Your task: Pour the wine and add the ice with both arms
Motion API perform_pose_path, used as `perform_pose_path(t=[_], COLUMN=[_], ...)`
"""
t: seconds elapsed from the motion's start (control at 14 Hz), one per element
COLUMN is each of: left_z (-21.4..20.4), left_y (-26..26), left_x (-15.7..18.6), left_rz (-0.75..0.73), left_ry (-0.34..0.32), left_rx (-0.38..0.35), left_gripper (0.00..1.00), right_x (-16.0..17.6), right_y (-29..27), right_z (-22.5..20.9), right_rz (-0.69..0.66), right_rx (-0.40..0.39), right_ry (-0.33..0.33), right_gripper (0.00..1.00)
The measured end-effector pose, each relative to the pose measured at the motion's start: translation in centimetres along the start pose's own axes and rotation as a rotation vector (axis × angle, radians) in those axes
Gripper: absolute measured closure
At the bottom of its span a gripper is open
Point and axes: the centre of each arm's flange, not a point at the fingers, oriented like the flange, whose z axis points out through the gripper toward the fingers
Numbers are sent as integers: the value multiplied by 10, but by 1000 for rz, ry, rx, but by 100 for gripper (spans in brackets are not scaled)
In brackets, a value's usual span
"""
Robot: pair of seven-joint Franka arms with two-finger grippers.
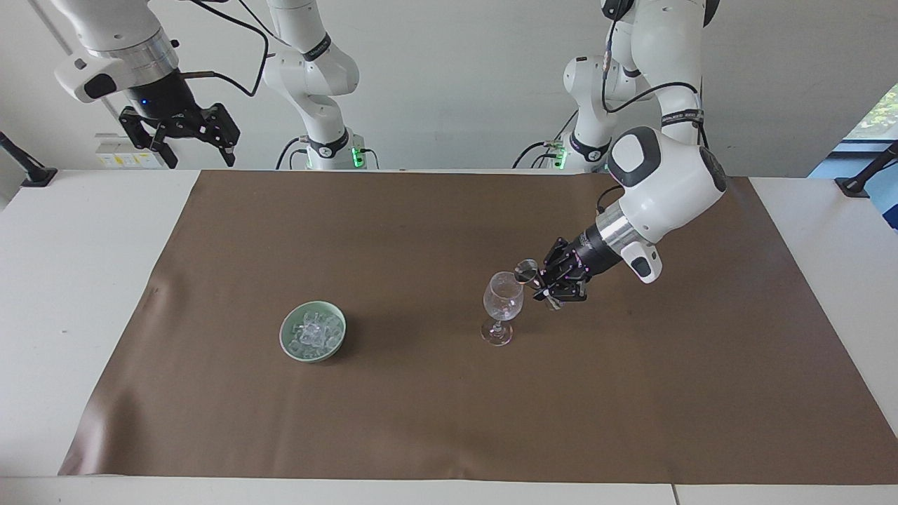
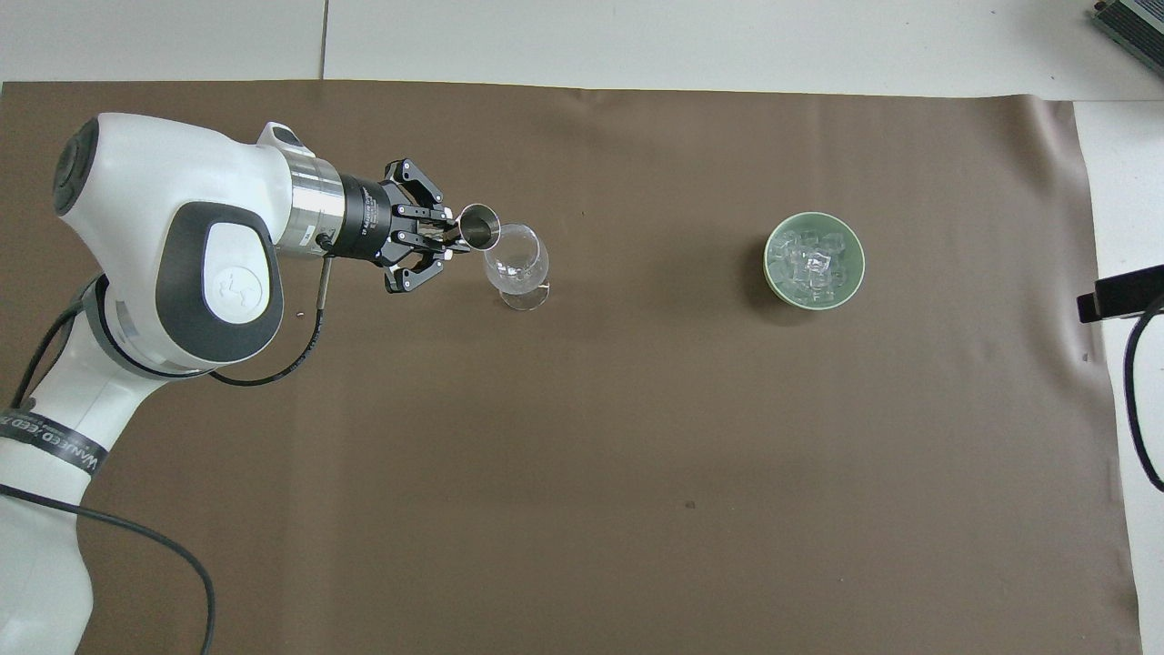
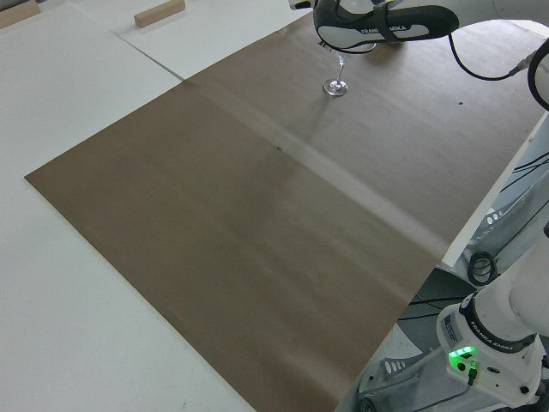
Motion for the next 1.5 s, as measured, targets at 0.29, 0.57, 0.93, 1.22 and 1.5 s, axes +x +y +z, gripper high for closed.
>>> perform_pose_path(t=[0.29,0.57,0.93,1.22,1.5], left_z=[-2,-3,2,1,4], left_y=[-1,-2,-4,-3,-4], left_x=[-9,-14,-27,-26,-36], left_rz=[37,82,134,167,206], left_ry=[28,72,108,150,171], left_rx=[-11,-21,-38,-45,-66], left_gripper=[78,78,78,78,78], right_x=[0,0,1,0,-6], right_y=[0,0,-7,-26,-25], right_z=[0,0,0,3,8], right_rz=[0,1,-13,-48,-45], right_rx=[0,0,1,1,2], right_ry=[0,0,0,-6,-22], right_gripper=[0,0,0,0,0])
